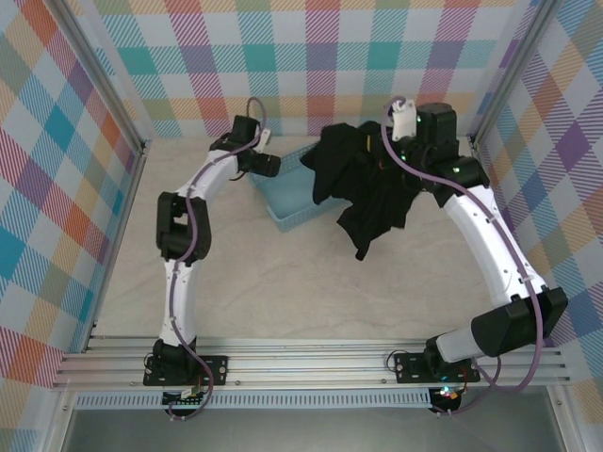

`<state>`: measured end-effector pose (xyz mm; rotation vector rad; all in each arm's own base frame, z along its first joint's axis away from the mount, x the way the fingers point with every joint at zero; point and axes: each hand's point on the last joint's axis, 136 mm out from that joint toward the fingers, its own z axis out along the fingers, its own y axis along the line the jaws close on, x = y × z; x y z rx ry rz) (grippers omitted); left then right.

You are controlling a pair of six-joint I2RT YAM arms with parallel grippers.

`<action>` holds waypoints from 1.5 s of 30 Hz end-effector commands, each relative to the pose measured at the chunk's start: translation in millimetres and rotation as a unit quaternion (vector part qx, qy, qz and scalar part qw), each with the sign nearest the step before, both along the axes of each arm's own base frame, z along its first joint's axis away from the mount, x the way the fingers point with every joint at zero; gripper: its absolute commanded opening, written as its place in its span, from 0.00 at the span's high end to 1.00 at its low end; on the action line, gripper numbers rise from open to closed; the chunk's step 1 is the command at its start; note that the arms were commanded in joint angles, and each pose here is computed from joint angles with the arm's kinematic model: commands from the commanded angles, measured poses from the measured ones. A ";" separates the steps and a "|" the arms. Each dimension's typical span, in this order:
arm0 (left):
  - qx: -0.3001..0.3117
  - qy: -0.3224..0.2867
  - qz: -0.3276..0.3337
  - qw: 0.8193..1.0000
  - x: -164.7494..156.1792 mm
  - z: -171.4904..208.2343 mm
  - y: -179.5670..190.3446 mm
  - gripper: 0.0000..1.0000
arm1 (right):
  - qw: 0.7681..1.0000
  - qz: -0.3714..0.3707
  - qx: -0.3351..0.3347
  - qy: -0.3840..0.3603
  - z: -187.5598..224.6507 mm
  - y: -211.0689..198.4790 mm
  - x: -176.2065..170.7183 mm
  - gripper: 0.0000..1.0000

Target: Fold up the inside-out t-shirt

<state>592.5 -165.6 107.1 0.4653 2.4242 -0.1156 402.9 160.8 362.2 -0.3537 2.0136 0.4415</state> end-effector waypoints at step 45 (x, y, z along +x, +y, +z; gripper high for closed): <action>-0.152 -0.101 0.276 0.944 -78.1 151.9 215.3 0.27 | 0.990 0.047 -0.031 0.127 -79.9 42.9 26.1 0.91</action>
